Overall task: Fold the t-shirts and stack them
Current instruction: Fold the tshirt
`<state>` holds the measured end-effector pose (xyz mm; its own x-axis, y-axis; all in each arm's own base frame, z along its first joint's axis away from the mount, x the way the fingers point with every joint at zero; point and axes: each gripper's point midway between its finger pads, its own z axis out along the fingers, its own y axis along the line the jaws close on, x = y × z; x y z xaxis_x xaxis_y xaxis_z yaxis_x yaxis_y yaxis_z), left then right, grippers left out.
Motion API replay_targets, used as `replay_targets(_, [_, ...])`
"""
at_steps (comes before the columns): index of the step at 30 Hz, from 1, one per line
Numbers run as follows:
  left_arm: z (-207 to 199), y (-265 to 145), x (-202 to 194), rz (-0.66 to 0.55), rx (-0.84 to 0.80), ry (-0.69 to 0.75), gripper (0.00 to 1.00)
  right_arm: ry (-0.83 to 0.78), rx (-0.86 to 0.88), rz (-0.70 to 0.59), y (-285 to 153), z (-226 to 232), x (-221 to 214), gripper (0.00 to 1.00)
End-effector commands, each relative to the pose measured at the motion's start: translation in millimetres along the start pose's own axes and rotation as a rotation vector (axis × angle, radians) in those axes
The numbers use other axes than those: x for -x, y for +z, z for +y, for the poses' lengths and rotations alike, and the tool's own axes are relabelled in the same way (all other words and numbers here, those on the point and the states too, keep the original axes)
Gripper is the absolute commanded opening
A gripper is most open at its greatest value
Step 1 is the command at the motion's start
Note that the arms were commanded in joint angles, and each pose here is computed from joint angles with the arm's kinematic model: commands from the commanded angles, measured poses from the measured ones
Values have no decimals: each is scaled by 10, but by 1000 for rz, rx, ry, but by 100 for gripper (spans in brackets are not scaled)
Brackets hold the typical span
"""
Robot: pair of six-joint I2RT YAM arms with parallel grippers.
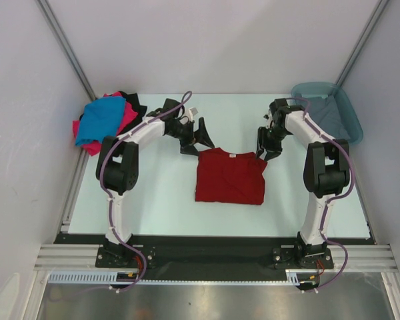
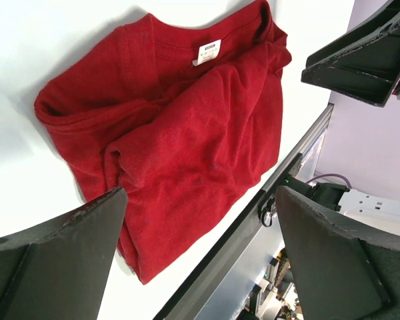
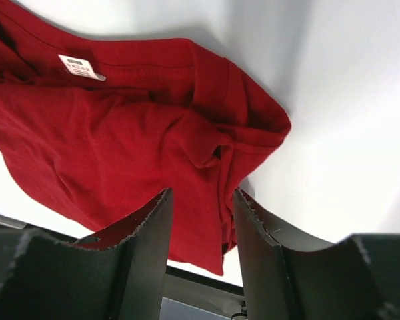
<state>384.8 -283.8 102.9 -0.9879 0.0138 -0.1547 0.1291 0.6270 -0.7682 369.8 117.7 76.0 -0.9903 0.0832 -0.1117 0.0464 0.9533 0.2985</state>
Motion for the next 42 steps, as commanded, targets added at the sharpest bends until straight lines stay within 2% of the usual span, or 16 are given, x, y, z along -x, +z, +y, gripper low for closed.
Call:
replay_targets(1, [-261,-158,41,-28,-35,65,100,-22,44,-32,-22,92,117,47])
replay_targets(12, [-250,-164,39,-26,-25,67,100,7,121,1,183,244,183,45])
replay_targets(17, [-240,-156,48,-26,-22,68,100,5,116,2,219,242,220,38])
replay_targets(19, [-232,-148,43,-22,-21,63,100,3,109,3,219,238,221,32])
replay_targets(22, [-224,-138,39,-18,-23,60,100,-3,105,7,220,228,216,13])
replay_targets(23, [-212,-130,34,-15,-21,58,100,-5,105,6,211,231,218,10])
replay_targets(24, [-220,-132,40,-16,-24,58,100,-8,102,1,187,239,225,1])
replay_targets(25, [-219,-132,37,-15,-23,57,100,-7,98,-3,182,236,236,0])
replay_targets(31, [-224,-128,59,-18,-23,58,100,24,79,-71,62,173,387,0])
replay_targets(42, [-212,-128,62,-15,-16,65,100,99,82,-105,173,-73,600,0])
